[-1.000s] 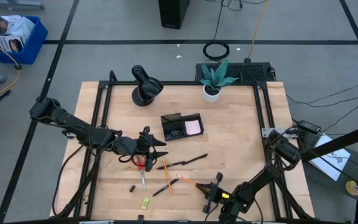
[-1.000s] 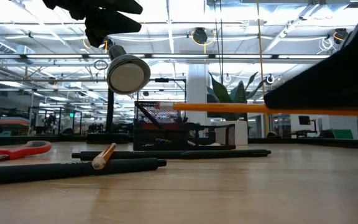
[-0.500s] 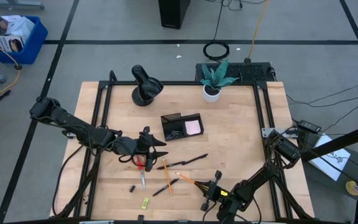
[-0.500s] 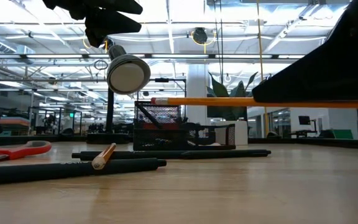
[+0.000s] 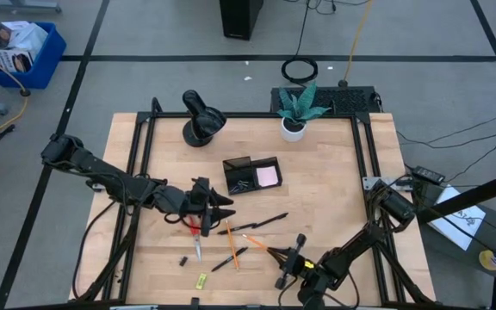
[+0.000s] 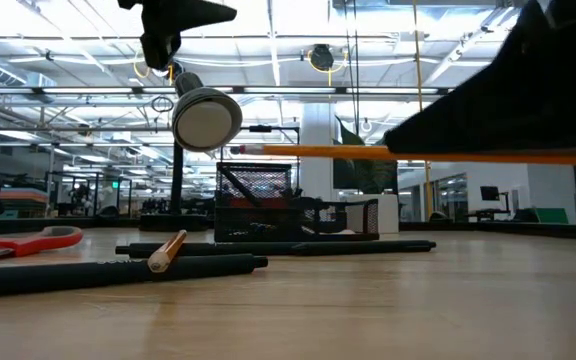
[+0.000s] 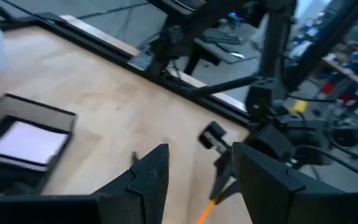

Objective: Pick and place office supplies into organizer
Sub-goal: Put the orange pencil into the desk organizer

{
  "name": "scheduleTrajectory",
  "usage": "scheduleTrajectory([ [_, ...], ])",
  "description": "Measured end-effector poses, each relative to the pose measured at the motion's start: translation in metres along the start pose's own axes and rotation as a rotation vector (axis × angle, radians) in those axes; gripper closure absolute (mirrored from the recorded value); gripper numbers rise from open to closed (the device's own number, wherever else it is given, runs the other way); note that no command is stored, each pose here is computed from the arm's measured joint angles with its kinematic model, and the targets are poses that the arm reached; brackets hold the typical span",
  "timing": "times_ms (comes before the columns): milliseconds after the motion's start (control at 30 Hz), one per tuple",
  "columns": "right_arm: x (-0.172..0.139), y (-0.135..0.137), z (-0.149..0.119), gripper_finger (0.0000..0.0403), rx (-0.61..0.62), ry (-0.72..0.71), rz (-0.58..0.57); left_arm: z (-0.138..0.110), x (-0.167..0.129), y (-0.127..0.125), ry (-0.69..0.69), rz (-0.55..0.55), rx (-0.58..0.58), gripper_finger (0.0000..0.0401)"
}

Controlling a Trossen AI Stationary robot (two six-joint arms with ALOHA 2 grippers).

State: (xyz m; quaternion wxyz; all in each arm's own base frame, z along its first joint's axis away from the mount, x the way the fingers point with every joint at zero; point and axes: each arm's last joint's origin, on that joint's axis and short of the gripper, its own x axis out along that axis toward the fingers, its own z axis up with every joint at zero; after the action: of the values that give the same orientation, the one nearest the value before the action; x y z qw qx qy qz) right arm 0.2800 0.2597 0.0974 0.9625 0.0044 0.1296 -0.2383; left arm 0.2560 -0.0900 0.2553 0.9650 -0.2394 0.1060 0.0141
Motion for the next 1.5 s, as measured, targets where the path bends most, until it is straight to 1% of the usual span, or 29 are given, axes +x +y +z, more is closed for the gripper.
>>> scheduleTrajectory([
  [100,0.000,0.002,0.003,0.0390,-0.004,-0.020,0.004,0.000,-0.001,-0.002,0.001,-0.018,-0.046,0.0221],
  [233,0.000,0.007,0.012,0.0390,-0.030,-0.078,-0.012,-0.002,-0.001,-0.002,0.018,-0.012,-0.039,0.0221],
  [300,-0.001,0.009,0.016,0.0390,-0.042,-0.095,-0.005,-0.004,-0.001,-0.001,0.036,-0.001,-0.068,0.0222],
  [467,0.002,0.011,0.030,0.0390,-0.068,-0.158,-0.050,-0.007,-0.002,-0.004,0.050,-0.008,-0.107,0.0221],
  [600,0.004,0.012,0.040,0.0390,-0.074,-0.186,-0.051,-0.008,-0.003,-0.007,0.068,-0.045,-0.145,0.0222],
  [700,0.006,0.011,0.043,0.0390,-0.082,-0.194,-0.057,-0.010,-0.004,-0.010,0.075,-0.057,-0.143,0.0222],
  [867,0.010,0.010,0.047,0.0390,-0.079,-0.203,-0.063,-0.015,-0.005,-0.008,0.121,-0.023,-0.137,0.0222],
  [1033,0.012,0.009,0.048,0.0390,-0.071,-0.207,-0.066,-0.018,-0.005,-0.009,0.118,-0.009,-0.128,0.0222],
  [1167,0.012,0.010,0.050,0.0390,-0.072,-0.214,-0.065,-0.029,0.002,-0.005,0.136,0.063,-0.134,0.0222],
  [1233,0.012,0.010,0.050,0.0390,-0.079,-0.214,-0.066,-0.030,0.005,-0.006,0.124,0.056,-0.153,0.0222],
  [1367,0.011,0.010,0.051,0.0390,-0.076,-0.216,-0.065,-0.037,0.009,-0.005,0.148,0.066,-0.150,0.0222],
  [1500,0.011,0.010,0.051,0.0390,-0.079,-0.216,-0.065,-0.043,0.016,-0.006,0.150,0.053,-0.189,0.0222],
])
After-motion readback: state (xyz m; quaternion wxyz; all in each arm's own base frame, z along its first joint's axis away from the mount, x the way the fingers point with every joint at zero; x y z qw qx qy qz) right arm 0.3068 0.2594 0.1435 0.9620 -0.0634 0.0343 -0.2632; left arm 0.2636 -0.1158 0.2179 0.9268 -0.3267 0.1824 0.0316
